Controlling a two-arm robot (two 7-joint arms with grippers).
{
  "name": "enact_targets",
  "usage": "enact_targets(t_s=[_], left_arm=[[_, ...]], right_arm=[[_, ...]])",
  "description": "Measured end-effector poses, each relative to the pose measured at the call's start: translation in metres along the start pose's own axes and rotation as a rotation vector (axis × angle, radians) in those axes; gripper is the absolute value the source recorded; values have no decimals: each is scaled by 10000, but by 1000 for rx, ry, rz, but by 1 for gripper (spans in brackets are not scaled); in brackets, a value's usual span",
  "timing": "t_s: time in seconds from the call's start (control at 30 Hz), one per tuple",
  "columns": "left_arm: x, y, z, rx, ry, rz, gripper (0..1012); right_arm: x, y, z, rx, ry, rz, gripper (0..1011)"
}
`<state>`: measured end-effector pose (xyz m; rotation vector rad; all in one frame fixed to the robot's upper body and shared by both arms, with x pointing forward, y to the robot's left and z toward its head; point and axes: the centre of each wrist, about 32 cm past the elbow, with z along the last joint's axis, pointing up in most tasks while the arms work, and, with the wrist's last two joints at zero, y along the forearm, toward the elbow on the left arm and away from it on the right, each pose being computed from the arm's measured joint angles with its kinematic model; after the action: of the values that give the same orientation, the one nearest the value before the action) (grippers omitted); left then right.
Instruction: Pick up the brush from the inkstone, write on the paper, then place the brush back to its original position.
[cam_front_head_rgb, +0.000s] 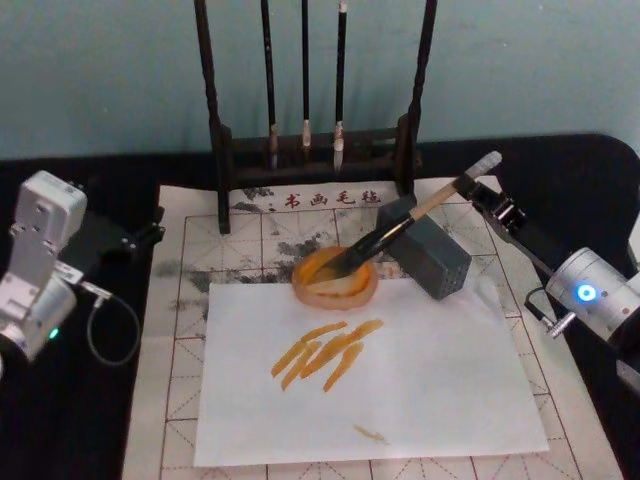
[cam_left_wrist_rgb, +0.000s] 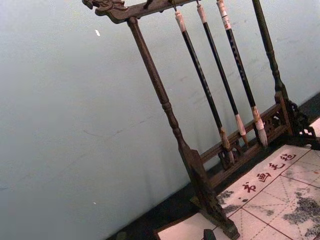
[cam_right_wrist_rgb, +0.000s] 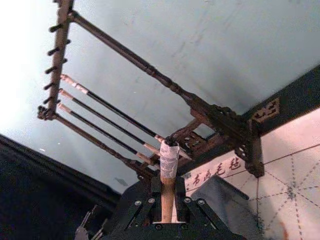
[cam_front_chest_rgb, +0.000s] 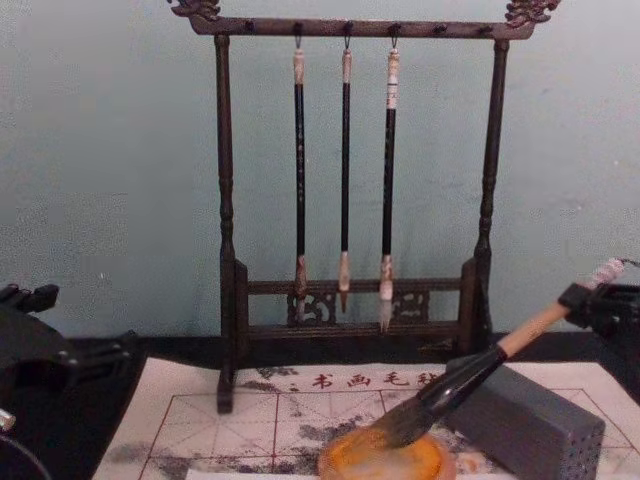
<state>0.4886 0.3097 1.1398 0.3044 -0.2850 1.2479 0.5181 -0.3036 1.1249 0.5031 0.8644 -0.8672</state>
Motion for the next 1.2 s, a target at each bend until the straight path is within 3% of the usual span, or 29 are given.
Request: enact_targets(t_s=[1.2], left_arm=[[0, 0, 0, 0, 0, 0, 1001]], right_arm=[[-103, -173, -4, -56, -101, 93, 175]])
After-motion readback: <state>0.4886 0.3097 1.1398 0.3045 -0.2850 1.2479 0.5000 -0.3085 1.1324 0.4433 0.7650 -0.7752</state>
